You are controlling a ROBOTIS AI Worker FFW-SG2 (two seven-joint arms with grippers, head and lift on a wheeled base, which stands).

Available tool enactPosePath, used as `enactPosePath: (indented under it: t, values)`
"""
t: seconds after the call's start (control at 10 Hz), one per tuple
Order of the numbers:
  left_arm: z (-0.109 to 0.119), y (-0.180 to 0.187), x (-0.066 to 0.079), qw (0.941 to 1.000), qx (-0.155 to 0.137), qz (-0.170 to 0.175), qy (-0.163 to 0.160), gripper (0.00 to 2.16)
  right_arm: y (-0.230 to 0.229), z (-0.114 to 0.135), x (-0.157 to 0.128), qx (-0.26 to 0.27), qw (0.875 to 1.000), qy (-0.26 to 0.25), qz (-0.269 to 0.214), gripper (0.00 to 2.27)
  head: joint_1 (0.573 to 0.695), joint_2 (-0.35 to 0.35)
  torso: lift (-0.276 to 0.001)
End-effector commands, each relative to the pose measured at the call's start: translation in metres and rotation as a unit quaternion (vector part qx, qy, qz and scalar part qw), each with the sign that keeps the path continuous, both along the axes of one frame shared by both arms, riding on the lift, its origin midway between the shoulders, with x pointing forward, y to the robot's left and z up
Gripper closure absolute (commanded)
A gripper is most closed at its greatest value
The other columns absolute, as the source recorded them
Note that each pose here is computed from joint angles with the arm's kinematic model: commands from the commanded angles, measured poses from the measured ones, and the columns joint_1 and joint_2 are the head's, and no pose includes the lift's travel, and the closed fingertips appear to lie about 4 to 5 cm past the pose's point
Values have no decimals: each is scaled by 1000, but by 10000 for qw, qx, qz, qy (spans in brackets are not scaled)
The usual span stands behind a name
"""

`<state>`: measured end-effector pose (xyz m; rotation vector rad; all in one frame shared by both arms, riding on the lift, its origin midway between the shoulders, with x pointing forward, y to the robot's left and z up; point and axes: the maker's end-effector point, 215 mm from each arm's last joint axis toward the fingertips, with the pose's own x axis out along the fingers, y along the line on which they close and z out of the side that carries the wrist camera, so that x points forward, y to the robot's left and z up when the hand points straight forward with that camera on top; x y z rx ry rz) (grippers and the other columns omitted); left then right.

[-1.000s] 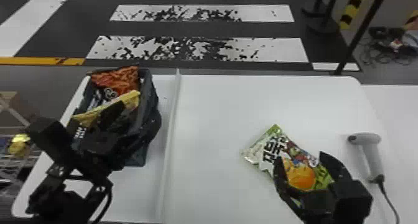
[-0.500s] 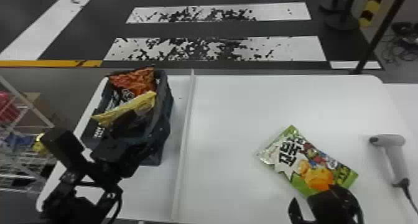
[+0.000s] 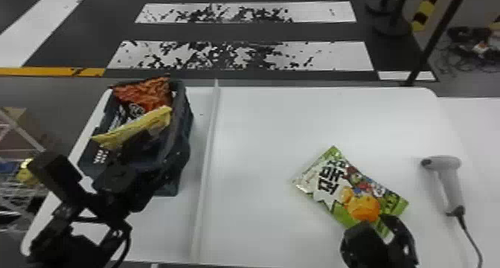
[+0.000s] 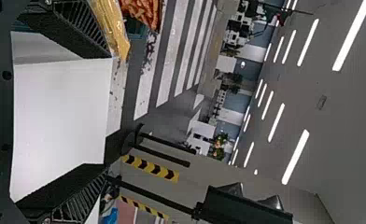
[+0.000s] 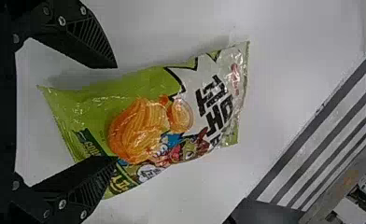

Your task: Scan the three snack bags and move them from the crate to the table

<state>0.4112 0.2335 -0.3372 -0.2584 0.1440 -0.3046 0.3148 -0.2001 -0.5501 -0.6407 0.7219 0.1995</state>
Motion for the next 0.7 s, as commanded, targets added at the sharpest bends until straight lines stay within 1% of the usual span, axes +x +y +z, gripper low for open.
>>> enactPosePath:
  t: [0.0, 0.1, 0.2, 0.3, 0.4, 0.6]
  values:
    - [-3, 0, 1, 10000, -27, -6, 19, 33, 10, -9, -2, -65, 9999, 58, 140, 218, 695, 50, -62]
    - [-3, 1, 1, 10000, -42, -9, 22, 33, 12, -15, 0, -216, 9994, 105, 228, 471, 695, 58, -62]
    - [-3, 1, 1, 9999, -93, -35, 17, 33, 10, -20, 0, -417, 9986, 192, 247, 1112, 695, 69, -62]
    - [-3, 2, 0, 9999, -123, -79, 14, 33, 8, -20, 1, -446, 9986, 215, 191, 1990, 695, 71, -62]
    - [-4, 1, -1, 9999, -127, -101, 17, 33, 6, -19, 3, -479, 9985, 185, 171, 2243, 695, 68, -62]
    - [-4, 0, -2, 9997, -170, -144, 18, 33, 20, -2, 11, -313, 9990, -146, 283, 2243, 695, 65, -62]
